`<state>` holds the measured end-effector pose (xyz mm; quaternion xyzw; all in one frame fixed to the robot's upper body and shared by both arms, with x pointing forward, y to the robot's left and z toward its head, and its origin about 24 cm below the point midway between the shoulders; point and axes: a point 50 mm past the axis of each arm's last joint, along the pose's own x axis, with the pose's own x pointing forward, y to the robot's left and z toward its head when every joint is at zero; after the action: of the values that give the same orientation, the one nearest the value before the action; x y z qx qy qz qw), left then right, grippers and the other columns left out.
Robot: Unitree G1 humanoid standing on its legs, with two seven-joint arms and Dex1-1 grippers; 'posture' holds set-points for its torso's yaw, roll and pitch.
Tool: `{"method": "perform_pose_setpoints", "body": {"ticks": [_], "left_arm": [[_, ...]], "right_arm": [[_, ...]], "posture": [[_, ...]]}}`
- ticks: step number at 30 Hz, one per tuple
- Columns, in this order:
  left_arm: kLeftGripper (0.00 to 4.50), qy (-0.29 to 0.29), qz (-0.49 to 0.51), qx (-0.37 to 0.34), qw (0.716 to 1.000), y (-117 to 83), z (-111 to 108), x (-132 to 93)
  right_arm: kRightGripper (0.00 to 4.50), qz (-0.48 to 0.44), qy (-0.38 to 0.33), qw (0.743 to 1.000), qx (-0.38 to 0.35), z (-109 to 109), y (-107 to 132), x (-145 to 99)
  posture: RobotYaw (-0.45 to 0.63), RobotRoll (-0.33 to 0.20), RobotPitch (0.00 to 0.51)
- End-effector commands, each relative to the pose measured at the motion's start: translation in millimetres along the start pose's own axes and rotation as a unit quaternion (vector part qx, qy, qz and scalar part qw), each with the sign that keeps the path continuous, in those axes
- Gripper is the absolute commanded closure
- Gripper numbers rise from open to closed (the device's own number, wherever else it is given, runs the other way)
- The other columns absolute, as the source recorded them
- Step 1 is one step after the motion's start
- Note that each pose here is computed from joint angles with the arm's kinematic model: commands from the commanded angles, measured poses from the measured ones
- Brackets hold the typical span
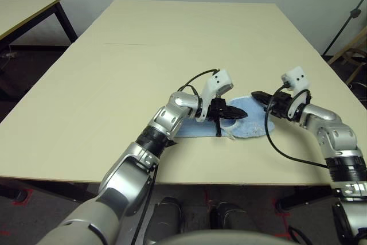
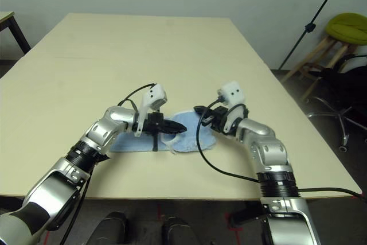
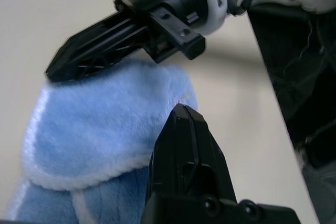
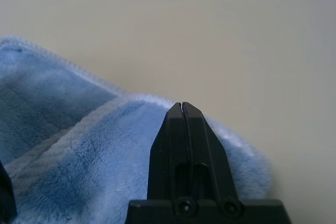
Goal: Fold the towel and set it aside.
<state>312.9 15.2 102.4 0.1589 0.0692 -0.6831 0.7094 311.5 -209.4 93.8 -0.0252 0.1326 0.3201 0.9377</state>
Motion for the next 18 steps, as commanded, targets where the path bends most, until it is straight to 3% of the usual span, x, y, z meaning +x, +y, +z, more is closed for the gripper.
{"method": "perform_pose_setpoints", "body": {"ticks": [1,5,9,14,18], "left_arm": [[4.49,0.042,-0.001,0.004,0.999,-1.6,-15.1,2.4],[4.49,0.086,0.007,-0.017,0.996,-4.1,-39.1,-3.8],[4.49,0.085,0.009,-0.031,0.996,-6.5,-47.2,-11.9],[4.49,0.057,0.038,-0.056,0.996,-3.5,-39.6,-23.6],[4.49,0.005,0.073,-0.099,0.992,-2.3,-25.6,-42.5]], "right_arm": [[4.47,-0.004,0.021,1.0,0.001,-9.8,1.8,4.9],[4.47,-0.011,0.065,0.998,-0.013,-28.9,-0.1,6.5],[4.47,-0.013,0.072,0.997,-0.012,-35.3,-3.3,6.7],[4.47,-0.004,0.06,0.998,-0.007,-30.4,-4.7,7.5],[4.47,0.017,0.021,0.999,-0.017,-12.3,-5.6,5.0]], "posture": [[0.08,0.0,0.065],[0.08,0.0,0.069],[0.08,0.0,0.07],[0.09,0.0,0.072],[0.1,0.0,0.073]]}}
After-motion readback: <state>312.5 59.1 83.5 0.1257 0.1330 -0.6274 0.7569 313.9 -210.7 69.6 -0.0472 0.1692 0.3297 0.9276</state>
